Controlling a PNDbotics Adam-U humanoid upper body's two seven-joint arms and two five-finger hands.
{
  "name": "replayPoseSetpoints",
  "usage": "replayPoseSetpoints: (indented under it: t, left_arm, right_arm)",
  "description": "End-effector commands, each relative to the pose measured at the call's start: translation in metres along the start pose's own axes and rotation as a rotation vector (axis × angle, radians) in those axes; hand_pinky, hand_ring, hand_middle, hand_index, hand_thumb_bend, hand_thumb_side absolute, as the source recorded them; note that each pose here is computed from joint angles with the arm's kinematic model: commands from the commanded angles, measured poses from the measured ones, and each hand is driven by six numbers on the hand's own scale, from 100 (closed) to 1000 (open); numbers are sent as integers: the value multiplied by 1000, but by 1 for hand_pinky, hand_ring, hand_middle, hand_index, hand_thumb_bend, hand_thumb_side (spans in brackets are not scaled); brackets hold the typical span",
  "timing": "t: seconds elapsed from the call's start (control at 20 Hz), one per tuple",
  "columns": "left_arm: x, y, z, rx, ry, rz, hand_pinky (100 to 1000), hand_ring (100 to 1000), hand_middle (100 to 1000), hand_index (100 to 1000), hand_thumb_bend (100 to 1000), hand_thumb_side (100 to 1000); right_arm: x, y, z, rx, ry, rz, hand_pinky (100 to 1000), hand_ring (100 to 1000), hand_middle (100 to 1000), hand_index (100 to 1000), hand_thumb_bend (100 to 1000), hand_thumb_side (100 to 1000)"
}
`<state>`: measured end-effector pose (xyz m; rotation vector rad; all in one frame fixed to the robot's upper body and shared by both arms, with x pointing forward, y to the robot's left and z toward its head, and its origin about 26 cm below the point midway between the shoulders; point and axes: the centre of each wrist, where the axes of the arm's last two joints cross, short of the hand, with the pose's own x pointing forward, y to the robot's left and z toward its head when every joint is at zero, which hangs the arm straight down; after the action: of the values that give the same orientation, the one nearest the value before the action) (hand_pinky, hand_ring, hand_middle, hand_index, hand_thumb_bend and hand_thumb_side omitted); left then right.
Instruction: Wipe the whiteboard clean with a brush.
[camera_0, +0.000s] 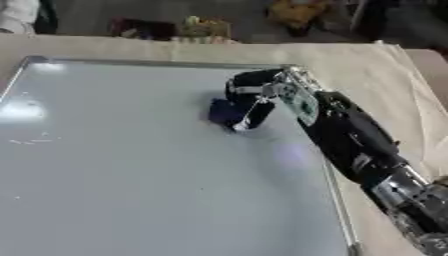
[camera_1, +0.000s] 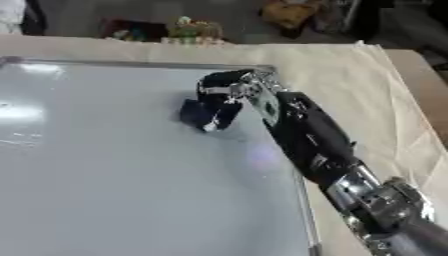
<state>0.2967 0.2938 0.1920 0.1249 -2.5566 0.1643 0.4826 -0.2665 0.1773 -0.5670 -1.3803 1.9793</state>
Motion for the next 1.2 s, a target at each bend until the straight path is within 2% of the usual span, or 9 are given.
replayPoseSetpoints:
  t: [0.05, 0.25, 0.8, 1.2]
  left_arm:
    - [7, 1, -7, -14, -34, -7, 341, 396, 457, 494, 100, 858]
    - [7, 1, -7, -14, -32, -6, 341, 397, 457, 494, 100, 859]
    - [7, 0, -7, -16, -29, -4, 342, 398, 457, 494, 100, 860]
    - [8, 0, -8, -16, -29, -3, 343, 398, 457, 495, 100, 861]
  right_arm:
    - [-11, 18, 6, 272, -25, 139, 228, 299, 100, 186, 100, 256]
    - [-3, 16, 1, 291, -92, 160, 227, 293, 100, 186, 100, 257]
    - [29, -7, -12, 307, -246, 235, 226, 285, 100, 186, 100, 249]
    - [38, -10, -15, 304, -280, 232, 225, 280, 100, 186, 100, 240]
